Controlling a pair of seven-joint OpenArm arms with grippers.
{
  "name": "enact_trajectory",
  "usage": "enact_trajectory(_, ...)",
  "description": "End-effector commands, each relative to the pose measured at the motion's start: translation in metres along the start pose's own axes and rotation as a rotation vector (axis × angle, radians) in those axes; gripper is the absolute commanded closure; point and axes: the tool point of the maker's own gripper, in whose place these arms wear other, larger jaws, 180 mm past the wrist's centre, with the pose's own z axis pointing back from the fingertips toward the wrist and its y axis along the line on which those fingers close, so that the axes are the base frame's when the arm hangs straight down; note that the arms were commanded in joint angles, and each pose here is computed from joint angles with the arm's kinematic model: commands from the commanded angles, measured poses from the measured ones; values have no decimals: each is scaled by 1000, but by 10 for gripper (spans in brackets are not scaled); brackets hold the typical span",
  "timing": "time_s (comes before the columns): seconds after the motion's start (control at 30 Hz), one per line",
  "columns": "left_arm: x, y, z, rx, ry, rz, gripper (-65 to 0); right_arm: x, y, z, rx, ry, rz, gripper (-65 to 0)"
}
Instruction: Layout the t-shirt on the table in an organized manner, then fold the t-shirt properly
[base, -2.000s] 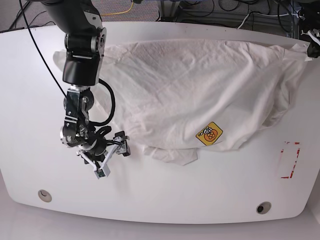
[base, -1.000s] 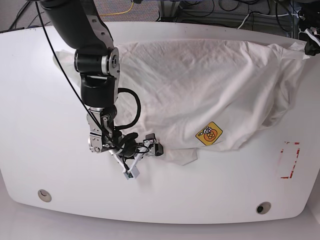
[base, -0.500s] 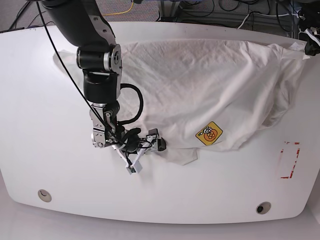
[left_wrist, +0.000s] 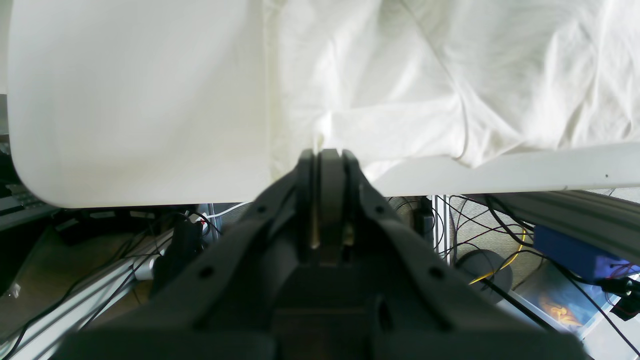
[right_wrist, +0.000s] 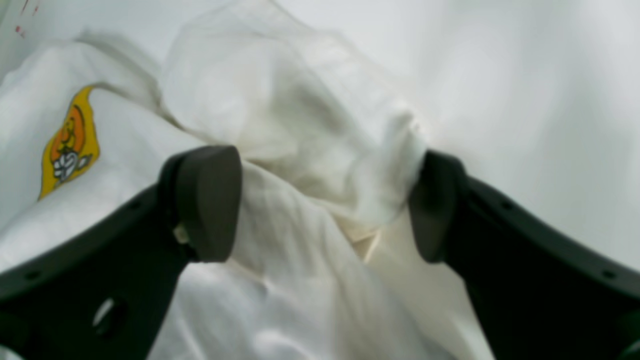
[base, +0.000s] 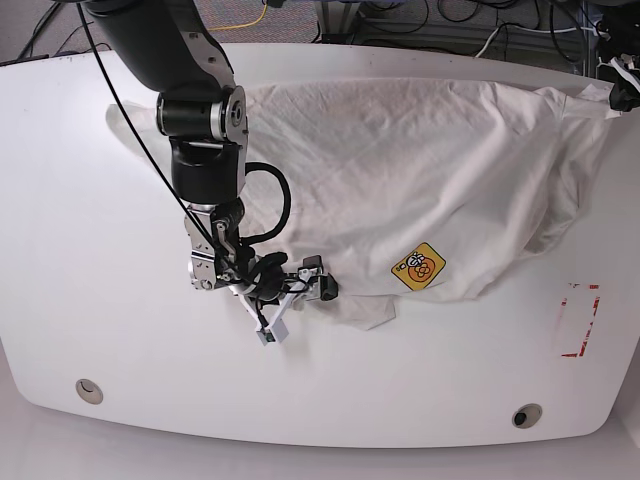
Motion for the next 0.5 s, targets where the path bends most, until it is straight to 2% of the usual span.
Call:
enact_trajectory(0.0, 11, 3, 5, 9, -24, -30, -3, 42, 3, 6, 4, -82, 26, -488)
enact_trajectory(0.1, 11, 3, 5, 9, -24, -30, -3, 49, 3, 7, 4, -103, 29, -487)
enact_trajectory(0.2, 11, 3, 5, 9, -24, -30, -3, 50, 3, 7, 4, -109, 29, -444)
enact_trajectory(0.33, 11, 3, 5, 9, -24, -30, -3, 52, 4, 7, 6, -115, 31, -320)
enact_trajectory(0.47, 11, 3, 5, 9, -24, -30, -1, 52, 4, 7, 8, -121, 32, -257)
